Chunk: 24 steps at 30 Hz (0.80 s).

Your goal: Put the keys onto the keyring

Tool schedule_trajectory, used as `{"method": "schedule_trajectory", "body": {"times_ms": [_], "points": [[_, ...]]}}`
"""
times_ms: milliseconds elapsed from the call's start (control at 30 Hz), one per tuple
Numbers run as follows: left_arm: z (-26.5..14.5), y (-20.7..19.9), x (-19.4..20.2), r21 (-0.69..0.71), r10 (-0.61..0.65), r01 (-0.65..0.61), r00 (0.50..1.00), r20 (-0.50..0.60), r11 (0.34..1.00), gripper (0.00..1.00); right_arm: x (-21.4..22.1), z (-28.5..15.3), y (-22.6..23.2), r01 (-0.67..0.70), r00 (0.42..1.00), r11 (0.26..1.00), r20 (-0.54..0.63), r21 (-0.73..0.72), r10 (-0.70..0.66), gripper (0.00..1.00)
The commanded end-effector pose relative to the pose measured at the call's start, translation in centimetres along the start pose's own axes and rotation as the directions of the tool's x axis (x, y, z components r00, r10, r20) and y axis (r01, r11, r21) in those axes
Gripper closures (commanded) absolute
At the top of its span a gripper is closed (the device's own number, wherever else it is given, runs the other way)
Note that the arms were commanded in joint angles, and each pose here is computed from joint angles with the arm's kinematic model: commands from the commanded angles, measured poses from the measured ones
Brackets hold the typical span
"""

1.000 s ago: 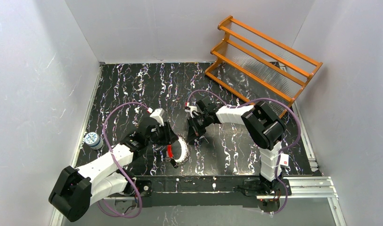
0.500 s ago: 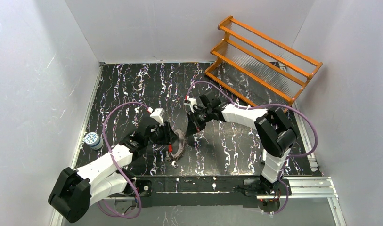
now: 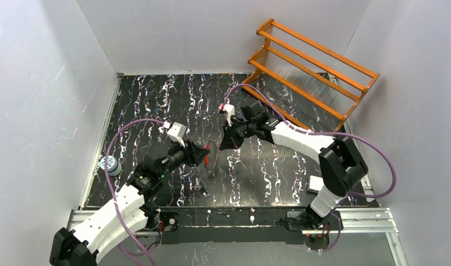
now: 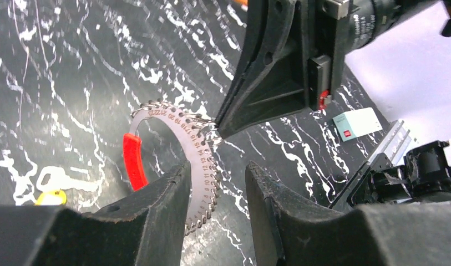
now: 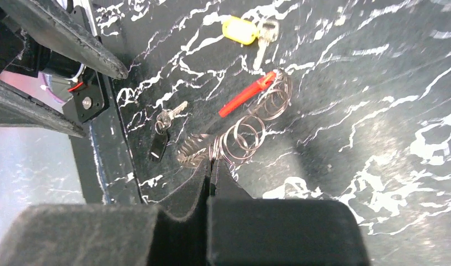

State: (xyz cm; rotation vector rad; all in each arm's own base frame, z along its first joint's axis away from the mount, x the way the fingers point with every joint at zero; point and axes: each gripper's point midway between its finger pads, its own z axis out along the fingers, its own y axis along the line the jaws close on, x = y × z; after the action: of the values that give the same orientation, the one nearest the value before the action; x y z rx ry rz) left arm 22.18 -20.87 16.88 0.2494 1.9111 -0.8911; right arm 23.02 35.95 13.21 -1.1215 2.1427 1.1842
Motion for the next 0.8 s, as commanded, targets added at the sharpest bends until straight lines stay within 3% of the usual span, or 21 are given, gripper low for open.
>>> {"method": "schedule_trajectory", "body": {"times_ms": [0,133,333,567,667,767], "points": [[-0.7,-1.8,-1.4,0.119,0.151,-0.165,0.982,0.117,0.979,0.60,-4.1,-2.4,2.5,0.322,0.934,0.946,0.174,-0.027,-0.313,0.99],[-1.6,-3.6,-2.0,0.209,0.245,-0.283,0.950,0.191,0.936,0.60,-5.2,-4.1,4.6,0.544,0.807,0.839,0.280,-0.011,-0.520,0.99],[-2.7,-6.4,-1.5,0.358,0.403,-0.482,0.873,0.275,0.800,0.62,-3.6,-5.4,6.4,0.755,0.610,0.656,0.346,0.019,-0.713,0.99],[-2.7,-7.9,-0.3,0.436,0.512,-0.600,0.800,0.314,0.670,0.64,-1.3,-5.6,7.3,0.838,0.508,0.545,0.366,-0.003,-0.779,0.99],[-2.4,-8.1,0.5,0.447,0.540,-0.623,0.781,0.313,0.642,0.63,-0.4,-5.4,7.4,0.844,0.504,0.536,0.372,-0.020,-0.779,0.99],[-1.8,-7.6,0.9,0.430,0.531,-0.598,0.801,0.278,0.677,0.63,0.2,-4.6,6.5,0.774,0.608,0.632,0.339,-0.048,-0.718,0.99]]}}
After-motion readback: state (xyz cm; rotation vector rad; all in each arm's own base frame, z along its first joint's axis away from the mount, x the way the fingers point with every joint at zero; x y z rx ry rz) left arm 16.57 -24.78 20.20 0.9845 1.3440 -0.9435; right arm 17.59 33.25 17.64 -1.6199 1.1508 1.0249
